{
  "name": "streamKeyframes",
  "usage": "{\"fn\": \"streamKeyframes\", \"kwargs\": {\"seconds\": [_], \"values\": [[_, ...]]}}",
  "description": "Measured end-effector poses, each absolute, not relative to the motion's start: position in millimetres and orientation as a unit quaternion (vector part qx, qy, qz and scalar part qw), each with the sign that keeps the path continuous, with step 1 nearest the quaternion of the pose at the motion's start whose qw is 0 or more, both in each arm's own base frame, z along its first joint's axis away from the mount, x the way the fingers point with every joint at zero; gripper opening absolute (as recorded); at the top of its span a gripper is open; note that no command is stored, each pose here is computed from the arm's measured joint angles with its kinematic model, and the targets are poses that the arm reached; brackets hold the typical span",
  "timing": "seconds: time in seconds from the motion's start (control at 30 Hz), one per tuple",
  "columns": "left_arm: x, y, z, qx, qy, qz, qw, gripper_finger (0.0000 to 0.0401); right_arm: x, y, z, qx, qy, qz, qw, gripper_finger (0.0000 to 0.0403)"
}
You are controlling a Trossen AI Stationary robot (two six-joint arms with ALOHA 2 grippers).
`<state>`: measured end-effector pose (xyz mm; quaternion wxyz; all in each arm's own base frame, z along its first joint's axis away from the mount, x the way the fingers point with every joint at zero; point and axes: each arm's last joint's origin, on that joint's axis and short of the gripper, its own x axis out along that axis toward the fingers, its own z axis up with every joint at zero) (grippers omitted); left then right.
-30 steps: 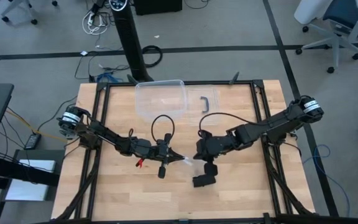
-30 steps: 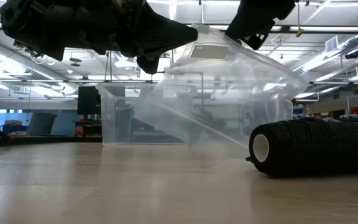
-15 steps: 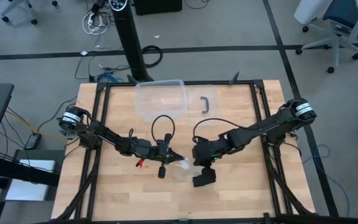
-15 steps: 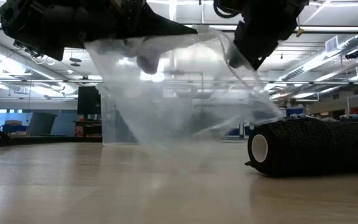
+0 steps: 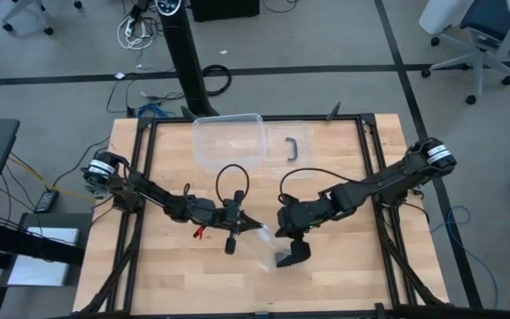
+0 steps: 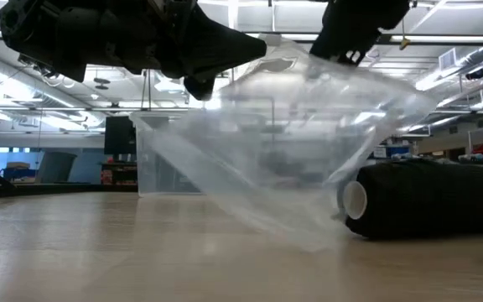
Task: Roll bandage
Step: Open the transparent zip bag
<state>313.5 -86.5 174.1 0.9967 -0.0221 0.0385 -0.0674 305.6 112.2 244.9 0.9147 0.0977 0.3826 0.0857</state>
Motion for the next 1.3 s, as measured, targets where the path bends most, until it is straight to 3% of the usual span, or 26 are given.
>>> {"fn": "streamKeyframes", "kwargs": {"seconds": [0.37,1.3], "values": [[313,-87,174,-0.023,0.042,-0.067,0.997,0.0,297,107,251,0.076,0.386,0.033,0.919,0.0],[313,-87,173,-0.023,0.043,-0.067,0.997,0.0,292,121,250,0.089,0.387,0.043,0.917,0.0]]}}
